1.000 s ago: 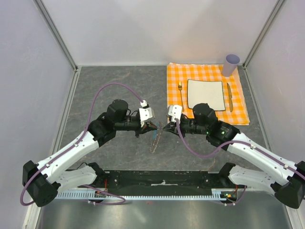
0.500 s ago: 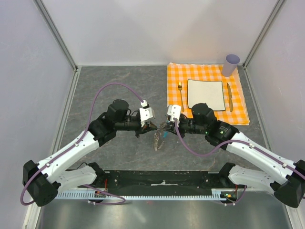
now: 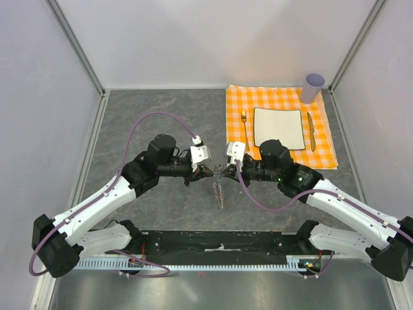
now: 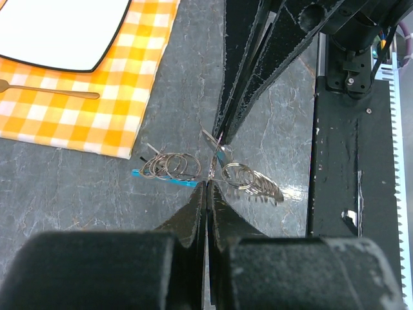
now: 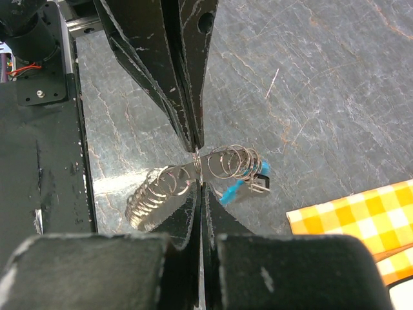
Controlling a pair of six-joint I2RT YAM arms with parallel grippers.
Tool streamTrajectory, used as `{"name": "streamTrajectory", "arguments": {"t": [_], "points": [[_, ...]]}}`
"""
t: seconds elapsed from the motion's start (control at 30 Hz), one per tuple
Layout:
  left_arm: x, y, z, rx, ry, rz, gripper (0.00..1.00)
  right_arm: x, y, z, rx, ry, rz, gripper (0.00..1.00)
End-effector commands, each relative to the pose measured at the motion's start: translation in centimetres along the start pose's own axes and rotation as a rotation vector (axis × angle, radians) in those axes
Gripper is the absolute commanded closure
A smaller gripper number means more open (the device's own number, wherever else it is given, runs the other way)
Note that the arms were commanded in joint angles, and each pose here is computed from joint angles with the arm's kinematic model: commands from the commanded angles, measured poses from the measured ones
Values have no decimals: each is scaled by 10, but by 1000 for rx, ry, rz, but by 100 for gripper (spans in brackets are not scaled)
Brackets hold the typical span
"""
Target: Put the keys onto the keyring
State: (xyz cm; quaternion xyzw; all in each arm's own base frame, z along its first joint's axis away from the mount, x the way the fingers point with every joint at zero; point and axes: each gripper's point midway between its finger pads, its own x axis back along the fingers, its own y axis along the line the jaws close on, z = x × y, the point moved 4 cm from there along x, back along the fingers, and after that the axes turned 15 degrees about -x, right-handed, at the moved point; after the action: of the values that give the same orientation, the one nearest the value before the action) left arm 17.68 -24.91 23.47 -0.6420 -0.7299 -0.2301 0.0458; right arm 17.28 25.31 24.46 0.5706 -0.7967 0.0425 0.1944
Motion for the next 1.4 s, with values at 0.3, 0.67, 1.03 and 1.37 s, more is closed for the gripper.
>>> {"name": "streamTrajectory", "arguments": {"t": [0.3,0.67,1.03,1.37], "points": [[3,9,-20,-19,-47,-33,98,-3,1,-4,16,-13,-17,100],[1,7,-21,-11,-53,-16,98,-5,0,-2,10,-3,-11,100],[-12,1,1,46,11,2,98,-6,-8,9,-6,24,47,100],[-22,0,16,71,46,17,98,-5,-14,30,-57,86,102,100]]}}
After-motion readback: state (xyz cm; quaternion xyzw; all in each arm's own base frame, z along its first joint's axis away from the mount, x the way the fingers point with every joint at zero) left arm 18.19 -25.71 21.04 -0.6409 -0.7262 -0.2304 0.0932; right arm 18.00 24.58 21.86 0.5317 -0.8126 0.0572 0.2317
